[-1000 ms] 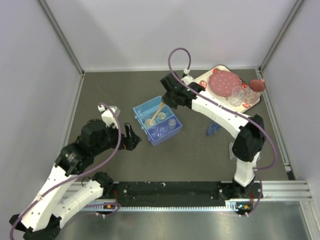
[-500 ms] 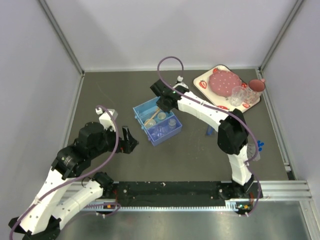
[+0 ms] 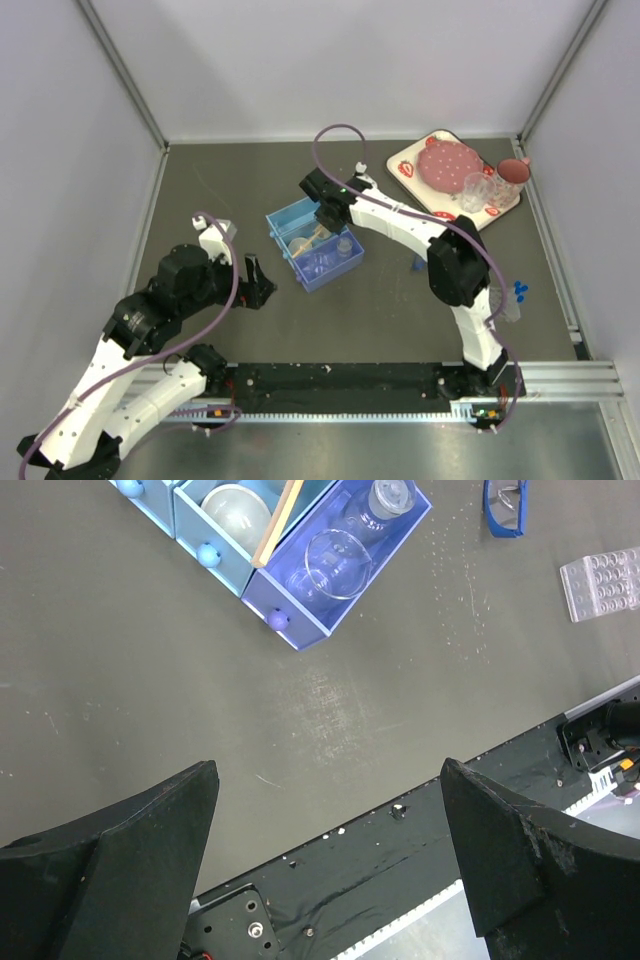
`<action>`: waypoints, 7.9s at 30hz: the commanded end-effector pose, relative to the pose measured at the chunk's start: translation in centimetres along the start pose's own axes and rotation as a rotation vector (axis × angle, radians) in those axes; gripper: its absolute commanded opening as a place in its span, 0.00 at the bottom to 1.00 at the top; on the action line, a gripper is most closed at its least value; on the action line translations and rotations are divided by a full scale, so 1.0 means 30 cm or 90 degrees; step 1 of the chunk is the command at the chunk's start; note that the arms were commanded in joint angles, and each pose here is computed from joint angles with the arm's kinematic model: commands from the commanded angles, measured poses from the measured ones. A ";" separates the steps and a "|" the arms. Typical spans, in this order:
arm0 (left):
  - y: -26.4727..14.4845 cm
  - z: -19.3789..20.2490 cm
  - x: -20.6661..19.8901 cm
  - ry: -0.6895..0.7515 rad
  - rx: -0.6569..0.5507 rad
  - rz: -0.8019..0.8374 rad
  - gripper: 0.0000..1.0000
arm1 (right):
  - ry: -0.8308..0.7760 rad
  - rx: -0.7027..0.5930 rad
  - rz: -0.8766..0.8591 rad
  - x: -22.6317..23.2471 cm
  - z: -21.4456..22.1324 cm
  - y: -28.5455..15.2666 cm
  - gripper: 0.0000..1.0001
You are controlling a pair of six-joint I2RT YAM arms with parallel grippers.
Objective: Organize the chemistry lab equipment
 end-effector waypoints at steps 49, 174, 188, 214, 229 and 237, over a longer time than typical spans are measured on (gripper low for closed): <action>0.001 -0.002 0.003 0.008 -0.006 0.002 0.98 | -0.123 -0.067 0.025 0.061 0.087 0.028 0.31; 0.184 -0.129 -0.092 -0.020 -0.013 0.006 0.98 | -0.207 -0.111 -0.029 -0.393 -0.494 -0.280 0.00; 0.085 -0.174 -0.052 -0.070 -0.094 -0.079 0.98 | -0.121 -0.062 -0.171 -0.005 -0.351 -0.283 0.00; -0.126 -0.145 0.054 -0.116 -0.191 -0.171 0.98 | 0.072 -0.062 -0.150 0.264 -0.037 -0.123 0.00; -0.111 -0.127 0.066 -0.094 -0.173 -0.175 0.98 | 0.097 -0.052 -0.116 0.244 0.013 -0.047 0.00; -0.085 -0.120 0.068 -0.089 -0.161 -0.175 0.98 | 0.093 -0.041 -0.096 0.215 0.040 -0.018 0.00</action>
Point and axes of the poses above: each gripper's point midway between its finger pads, its own y axis out along the fingers, its own x axis along the line the jaws close on, z = x × y, the point moved 6 cm from there along -y, back along the fingers, and after that the axes turned 12 degrees about -y, right-handed, at the moved point
